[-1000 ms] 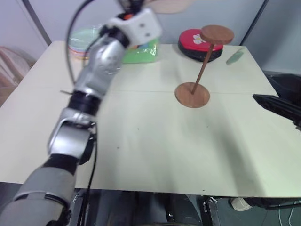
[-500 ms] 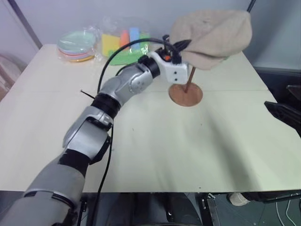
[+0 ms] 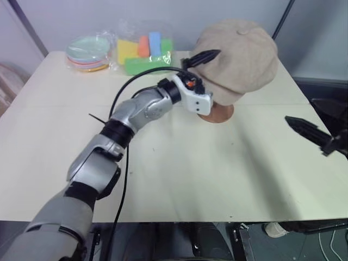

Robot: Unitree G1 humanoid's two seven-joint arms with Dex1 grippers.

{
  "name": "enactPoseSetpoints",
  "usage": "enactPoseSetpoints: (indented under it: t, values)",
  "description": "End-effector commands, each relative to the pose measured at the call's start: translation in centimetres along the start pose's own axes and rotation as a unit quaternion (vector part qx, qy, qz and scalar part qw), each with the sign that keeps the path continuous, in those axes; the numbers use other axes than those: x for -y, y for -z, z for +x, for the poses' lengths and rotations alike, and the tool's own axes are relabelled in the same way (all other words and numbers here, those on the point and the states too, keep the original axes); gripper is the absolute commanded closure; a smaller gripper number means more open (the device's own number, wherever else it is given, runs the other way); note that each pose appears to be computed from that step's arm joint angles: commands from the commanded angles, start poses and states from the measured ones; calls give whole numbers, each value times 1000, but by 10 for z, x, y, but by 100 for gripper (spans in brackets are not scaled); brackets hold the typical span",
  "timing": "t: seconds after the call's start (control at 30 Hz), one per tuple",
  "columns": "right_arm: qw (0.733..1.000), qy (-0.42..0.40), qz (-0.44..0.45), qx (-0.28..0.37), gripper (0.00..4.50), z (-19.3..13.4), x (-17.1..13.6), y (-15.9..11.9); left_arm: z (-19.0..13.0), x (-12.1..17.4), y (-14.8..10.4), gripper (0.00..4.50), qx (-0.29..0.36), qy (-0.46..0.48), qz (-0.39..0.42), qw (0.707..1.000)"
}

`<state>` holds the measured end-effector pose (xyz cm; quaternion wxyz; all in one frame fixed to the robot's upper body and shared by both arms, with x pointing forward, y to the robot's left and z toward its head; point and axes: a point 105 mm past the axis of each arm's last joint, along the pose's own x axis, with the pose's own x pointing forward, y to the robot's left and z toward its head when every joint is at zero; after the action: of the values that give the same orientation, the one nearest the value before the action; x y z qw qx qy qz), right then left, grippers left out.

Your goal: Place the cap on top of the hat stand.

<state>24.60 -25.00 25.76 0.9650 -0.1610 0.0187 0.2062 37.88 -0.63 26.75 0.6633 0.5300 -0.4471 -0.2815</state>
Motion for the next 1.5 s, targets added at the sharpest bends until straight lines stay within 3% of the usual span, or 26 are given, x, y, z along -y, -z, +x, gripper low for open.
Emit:
enactPoseSetpoints:
  t: [0.03, 0.13, 0.23, 0.3, 0.37, 0.47, 0.67, 0.83, 0.97, 1.07, 1.3, 1.5]
  values:
    - [997, 6, -71, 9, 0, 14, -15, -7, -29, -21, -4, 10, 15, 1, -69, 998]
    - [991, 1, -136, -12, 0, 26, -29, 3, -61, -21, -1, 10, 3, 47, -136, 990]
    - [980, -14, -196, -14, 0, 37, -48, 12, -98, -24, 4, 10, -20, 93, -253, 963]
    - [969, 11, -249, 0, 0, 50, -54, 15, -126, -23, 16, 10, -76, 140, -399, 903]
    - [944, 33, -329, 24, 0, 64, -62, 16, -146, -28, 12, 10, -91, 185, -511, 835]
    - [894, 78, -433, 81, 0, 87, -74, 10, -163, -41, 2, 10, -86, 224, -601, 763]
    - [844, 140, -498, 144, 0, 129, -92, -2, -162, -67, 4, 10, -70, 194, -653, 729]
    - [816, 182, -526, 159, 0, 150, -89, -7, -156, -84, 8, 10, -61, 162, -659, 732]
    - [811, 205, -526, 153, 0, 162, -79, -4, -153, -85, 9, 10, -64, 155, -652, 739]
    - [812, 207, -522, 161, 89, 163, -79, -7, -153, -84, 9, 0, -64, 155, -651, 740]
    - [803, 221, -528, 167, 441, 157, -70, -15, -152, -81, 10, 0, -66, 156, -649, 742]
    - [776, 202, -566, 193, 447, 135, -62, -27, -153, -81, 11, 0, -67, 151, -651, 741]
